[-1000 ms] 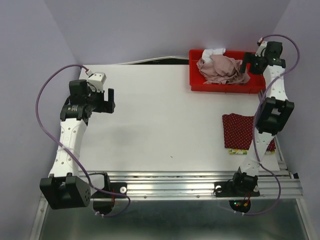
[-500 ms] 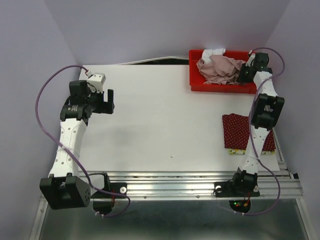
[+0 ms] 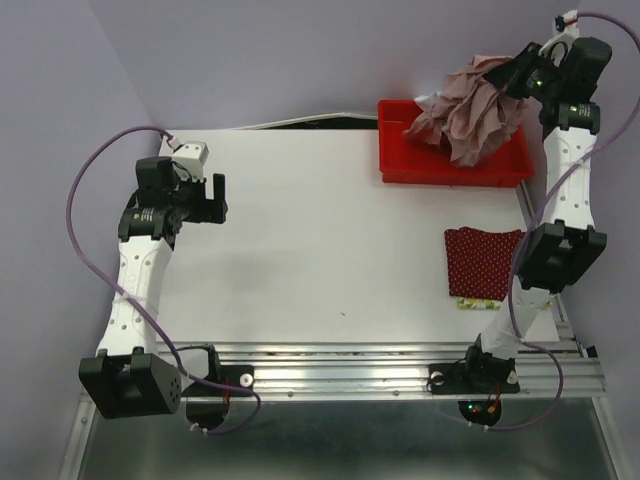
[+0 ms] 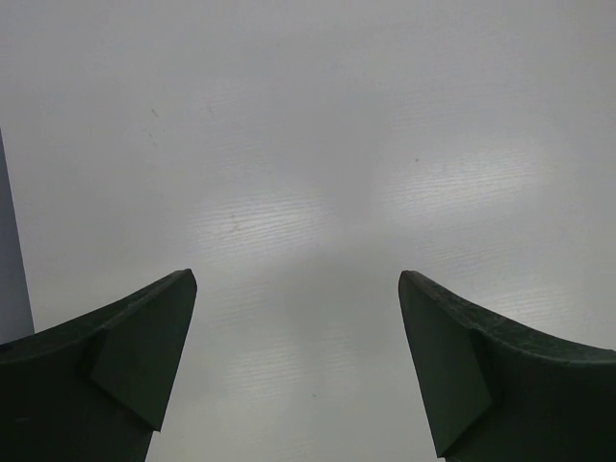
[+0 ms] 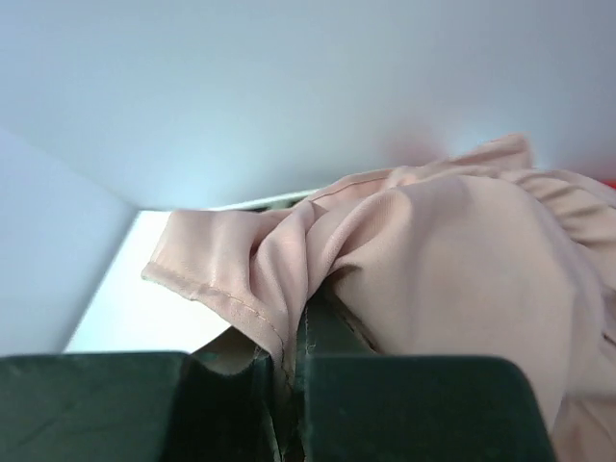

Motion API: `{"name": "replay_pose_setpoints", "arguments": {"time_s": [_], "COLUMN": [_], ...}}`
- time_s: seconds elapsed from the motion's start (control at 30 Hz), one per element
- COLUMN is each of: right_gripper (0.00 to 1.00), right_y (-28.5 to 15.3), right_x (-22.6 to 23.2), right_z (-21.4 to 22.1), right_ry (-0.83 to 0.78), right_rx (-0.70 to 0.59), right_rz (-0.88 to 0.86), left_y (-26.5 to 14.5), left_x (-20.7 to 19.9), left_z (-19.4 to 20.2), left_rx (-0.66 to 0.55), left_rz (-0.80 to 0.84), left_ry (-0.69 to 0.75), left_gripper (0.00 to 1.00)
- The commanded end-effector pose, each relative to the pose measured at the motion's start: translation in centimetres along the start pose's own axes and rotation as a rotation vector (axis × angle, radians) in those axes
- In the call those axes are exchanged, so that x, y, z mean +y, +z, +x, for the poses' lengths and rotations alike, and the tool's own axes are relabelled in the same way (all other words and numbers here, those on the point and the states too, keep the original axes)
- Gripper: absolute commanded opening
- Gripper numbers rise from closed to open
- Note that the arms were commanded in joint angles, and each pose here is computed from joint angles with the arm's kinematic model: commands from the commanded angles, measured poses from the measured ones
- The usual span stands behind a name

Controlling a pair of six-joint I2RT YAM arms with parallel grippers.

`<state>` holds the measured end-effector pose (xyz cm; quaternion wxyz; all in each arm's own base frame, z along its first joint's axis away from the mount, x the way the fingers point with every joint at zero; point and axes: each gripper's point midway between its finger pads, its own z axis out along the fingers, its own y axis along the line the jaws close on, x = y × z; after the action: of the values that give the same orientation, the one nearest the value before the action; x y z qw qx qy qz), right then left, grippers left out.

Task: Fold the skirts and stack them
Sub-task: Move the skirt to the center of the board

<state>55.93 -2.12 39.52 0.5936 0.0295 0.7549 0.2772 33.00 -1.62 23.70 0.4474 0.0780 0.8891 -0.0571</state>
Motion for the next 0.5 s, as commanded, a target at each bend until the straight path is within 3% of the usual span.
{"name": "replay_pose_setpoints", "arguments": {"time_s": [0.0, 0.1, 0.2, 0.23, 0.3, 0.33, 0.4, 0.47], "right_gripper": [0.01, 0.01, 0.01, 0.01, 0.01, 0.01, 0.03, 0.28], "right_y": [-2.8, -4.0, -4.3, -4.4, -4.2, -4.6, -4.5, -6.1], "right_x": [11.8, 17.2, 23.1, 26.3, 26.2, 28.5, 27.0, 28.7], "right_z": [-3.2, -1.4, 4.2, 7.3, 13.3, 17.1, 25.3, 32.4], "right_ry": [-0.068, -0.167, -0.367, -0.392, -0.460, -0.485, -0.544, -0.619], "right_rx": [-0.072, -0.042, 0.022, 0.064, 0.155, 0.216, 0.377, 0.500], "right_rz": [-0.326, -0.411, -0.478, -0.540, -0.510, -0.562, -0.541, -0.613], "left_y": [-1.6, -2.3, -3.1, -3.4, -3.8, -3.9, -4.0, -3.7], "left_x": [0.3, 0.6, 0.6, 0.7, 1.0, 1.0, 1.2, 1.5], "left_z": [-3.9, -5.1, -6.5, -6.8, -7.4, -7.4, -7.5, -6.9], "left_rx": [-0.114, -0.145, -0.180, -0.190, -0.206, -0.205, -0.205, -0.186], "left_rz": [-0.028, -0.033, -0.001, 0.006, 0.040, 0.055, 0.072, 0.089], "left_ry": [0.006, -0.004, -0.030, -0.040, -0.070, -0.077, -0.085, -0.088], "left_gripper": [0.99, 0.99, 0.99, 0.99, 0.99, 0.99, 0.99, 0.99]}}
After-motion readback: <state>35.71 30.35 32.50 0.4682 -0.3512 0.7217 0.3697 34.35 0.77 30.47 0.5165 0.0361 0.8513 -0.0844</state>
